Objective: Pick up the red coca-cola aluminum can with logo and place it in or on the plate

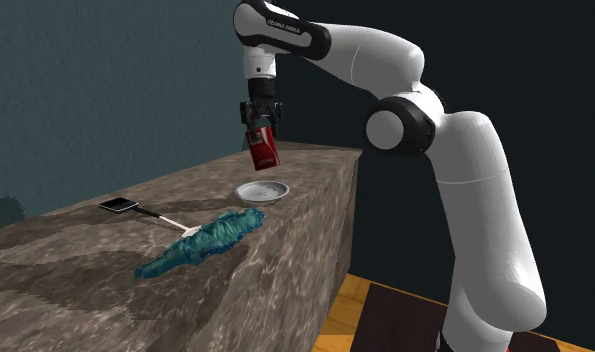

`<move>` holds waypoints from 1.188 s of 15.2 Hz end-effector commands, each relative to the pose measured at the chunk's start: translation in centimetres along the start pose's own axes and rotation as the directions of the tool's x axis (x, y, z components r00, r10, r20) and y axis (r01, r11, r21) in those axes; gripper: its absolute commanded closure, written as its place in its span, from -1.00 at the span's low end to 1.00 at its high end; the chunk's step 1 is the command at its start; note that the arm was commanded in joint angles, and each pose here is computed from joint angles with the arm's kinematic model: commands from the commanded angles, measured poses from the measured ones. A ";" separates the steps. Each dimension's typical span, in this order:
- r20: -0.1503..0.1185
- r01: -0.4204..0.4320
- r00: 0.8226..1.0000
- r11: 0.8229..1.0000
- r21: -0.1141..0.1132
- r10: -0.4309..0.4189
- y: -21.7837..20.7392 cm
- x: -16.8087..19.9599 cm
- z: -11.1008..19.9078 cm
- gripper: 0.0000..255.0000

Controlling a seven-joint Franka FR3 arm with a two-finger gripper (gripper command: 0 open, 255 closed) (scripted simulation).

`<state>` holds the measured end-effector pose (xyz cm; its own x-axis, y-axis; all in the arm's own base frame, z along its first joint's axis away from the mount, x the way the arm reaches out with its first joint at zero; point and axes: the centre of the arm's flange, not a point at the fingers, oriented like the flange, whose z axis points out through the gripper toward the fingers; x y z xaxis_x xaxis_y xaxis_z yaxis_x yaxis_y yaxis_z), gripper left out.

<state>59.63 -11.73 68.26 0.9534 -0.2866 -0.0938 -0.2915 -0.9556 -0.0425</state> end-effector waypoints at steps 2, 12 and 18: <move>-0.001 0.000 1.000 1.000 0.000 0.000 0.0 0.1 1.6 1.00; -0.001 0.000 1.000 1.000 0.000 0.000 0.3 0.6 6.8 1.00; -0.001 0.000 1.000 1.000 0.000 0.000 0.3 0.8 8.4 1.00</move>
<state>59.56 -11.64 60.13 0.9542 -0.2858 -0.0887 -0.2904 -0.9559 -0.0439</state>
